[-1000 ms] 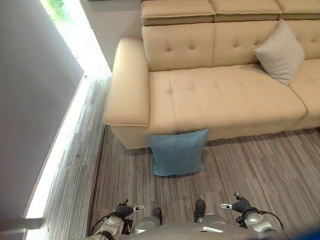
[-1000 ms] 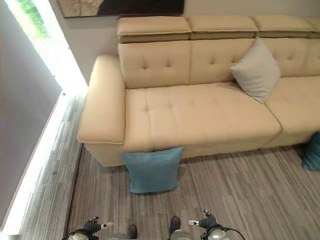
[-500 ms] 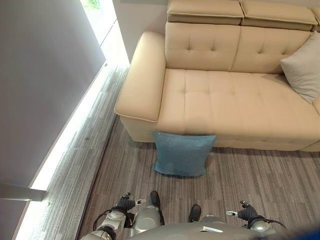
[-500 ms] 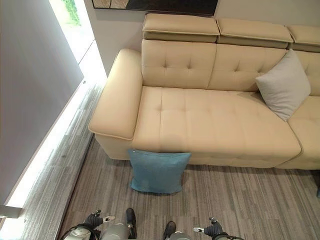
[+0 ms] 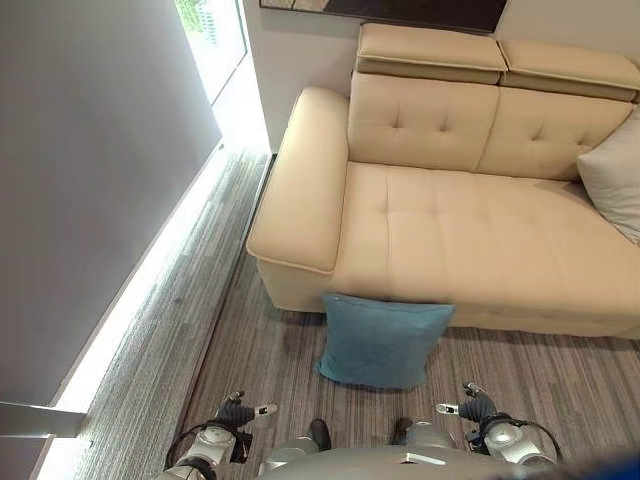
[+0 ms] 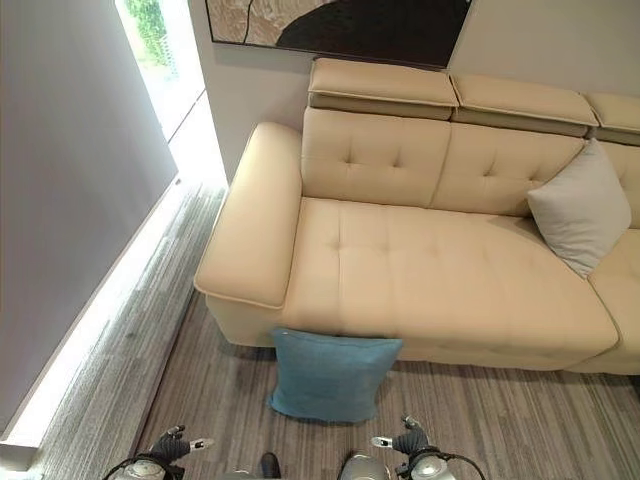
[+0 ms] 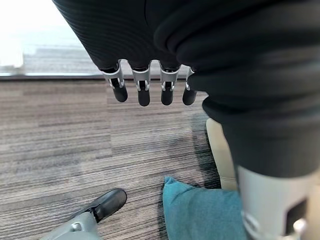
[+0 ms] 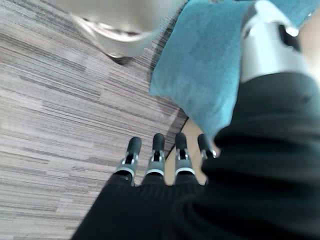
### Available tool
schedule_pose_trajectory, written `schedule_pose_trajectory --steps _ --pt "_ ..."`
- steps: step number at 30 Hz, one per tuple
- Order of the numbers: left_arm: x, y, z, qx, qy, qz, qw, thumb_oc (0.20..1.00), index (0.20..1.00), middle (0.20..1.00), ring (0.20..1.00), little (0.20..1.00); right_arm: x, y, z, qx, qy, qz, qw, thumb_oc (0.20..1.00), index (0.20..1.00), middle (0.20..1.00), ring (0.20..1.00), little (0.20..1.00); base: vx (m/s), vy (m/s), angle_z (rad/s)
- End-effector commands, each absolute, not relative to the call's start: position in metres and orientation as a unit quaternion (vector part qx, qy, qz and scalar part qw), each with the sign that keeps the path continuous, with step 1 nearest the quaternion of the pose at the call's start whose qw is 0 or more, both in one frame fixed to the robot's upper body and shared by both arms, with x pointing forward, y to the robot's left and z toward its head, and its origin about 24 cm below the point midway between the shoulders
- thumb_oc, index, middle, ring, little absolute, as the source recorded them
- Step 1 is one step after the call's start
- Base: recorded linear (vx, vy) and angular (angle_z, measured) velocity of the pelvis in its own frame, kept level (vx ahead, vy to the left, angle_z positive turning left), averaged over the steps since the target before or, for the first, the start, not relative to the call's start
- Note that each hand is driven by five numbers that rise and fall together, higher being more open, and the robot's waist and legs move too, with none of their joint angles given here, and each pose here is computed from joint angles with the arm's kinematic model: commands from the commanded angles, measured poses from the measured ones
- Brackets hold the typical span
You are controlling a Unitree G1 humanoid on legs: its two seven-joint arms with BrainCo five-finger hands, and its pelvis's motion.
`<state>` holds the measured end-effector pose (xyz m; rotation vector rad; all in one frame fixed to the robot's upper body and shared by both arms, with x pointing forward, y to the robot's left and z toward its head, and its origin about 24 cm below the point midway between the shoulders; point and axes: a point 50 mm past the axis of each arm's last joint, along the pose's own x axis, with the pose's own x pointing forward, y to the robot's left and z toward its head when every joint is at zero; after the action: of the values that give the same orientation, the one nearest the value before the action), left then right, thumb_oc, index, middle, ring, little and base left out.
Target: Pick up all the scattered cushions and arrange them neatly on the sofa.
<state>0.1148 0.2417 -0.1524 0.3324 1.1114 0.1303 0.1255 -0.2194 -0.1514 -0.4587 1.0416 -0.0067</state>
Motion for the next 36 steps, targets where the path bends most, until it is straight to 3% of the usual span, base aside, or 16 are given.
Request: schedule_pose_trajectory --steps 1,9,18,25,36 --pt "0.125 0.239 -0.15 0.16 0.511 0.053 0.843 1.0 1.0 1.0 1.0 1.0 0.141 -0.232 -0.143 -0.233 0.473 -0.014 0.849 1.0 1.0 1.0 1.0 1.0 0.06 -0.045 0.38" --pt "0.12 0.232 -0.153 0.158 0.517 0.042 0.84 1.0 1.0 1.0 1.0 1.0 0.137 -0.236 -0.143 -0.231 0.471 -0.02 0.851 1.0 1.0 1.0 1.0 1.0 0.09 -0.162 0.23" --pt "0.144 0.219 -0.147 0.149 0.481 0.026 0.864 1.0 1.0 1.0 1.0 1.0 0.137 -0.246 -0.14 -0.226 0.469 -0.042 0.853 1.0 1.0 1.0 1.0 1.0 -0.02 -0.108 0.27" --pt "0.118 0.22 -0.156 0.152 0.521 0.021 0.839 1.0 1.0 1.0 1.0 1.0 0.125 -0.245 -0.145 -0.228 0.489 -0.037 0.841 1.0 1.0 1.0 1.0 1.0 0.07 0.144 -0.28" --pt "0.129 0.233 -0.15 0.157 0.505 0.045 0.847 1.0 1.0 1.0 1.0 1.0 0.151 -0.235 -0.138 -0.241 0.457 -0.017 0.856 1.0 1.0 1.0 1.0 1.0 -0.02 0.086 -0.3"
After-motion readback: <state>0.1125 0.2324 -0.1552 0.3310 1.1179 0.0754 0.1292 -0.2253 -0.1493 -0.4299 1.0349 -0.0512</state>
